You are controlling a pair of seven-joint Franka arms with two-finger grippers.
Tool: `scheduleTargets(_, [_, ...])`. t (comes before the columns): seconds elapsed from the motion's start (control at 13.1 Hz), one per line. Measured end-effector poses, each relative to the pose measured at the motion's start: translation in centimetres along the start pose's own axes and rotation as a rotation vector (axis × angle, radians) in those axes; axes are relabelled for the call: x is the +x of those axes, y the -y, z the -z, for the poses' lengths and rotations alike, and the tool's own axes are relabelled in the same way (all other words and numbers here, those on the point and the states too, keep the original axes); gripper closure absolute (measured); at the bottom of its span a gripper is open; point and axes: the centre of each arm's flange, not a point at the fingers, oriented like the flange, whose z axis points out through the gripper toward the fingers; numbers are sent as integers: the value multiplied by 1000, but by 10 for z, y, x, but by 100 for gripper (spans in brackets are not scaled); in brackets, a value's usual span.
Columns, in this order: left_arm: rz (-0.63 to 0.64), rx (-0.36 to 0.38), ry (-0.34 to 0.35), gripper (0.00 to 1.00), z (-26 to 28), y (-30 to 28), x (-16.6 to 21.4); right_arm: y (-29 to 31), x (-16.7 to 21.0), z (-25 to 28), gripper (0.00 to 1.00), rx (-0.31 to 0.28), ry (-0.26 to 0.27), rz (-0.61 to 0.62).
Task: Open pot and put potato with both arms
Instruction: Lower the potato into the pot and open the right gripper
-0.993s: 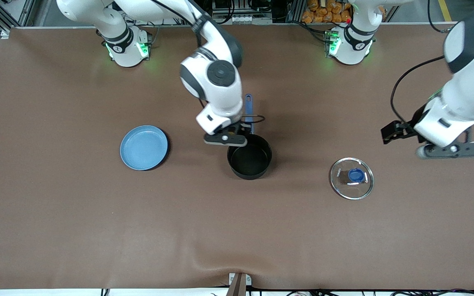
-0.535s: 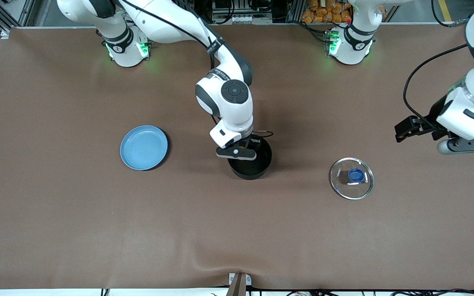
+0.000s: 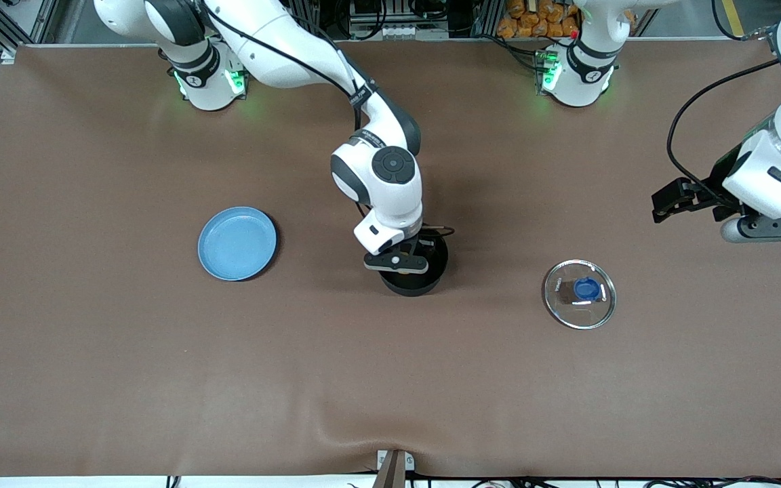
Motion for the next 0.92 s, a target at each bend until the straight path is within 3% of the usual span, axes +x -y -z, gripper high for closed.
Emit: scheduleTargets(0.92, [-6,-9,2,0,-2,2,1,0,-7,-31,44,0,-4,2])
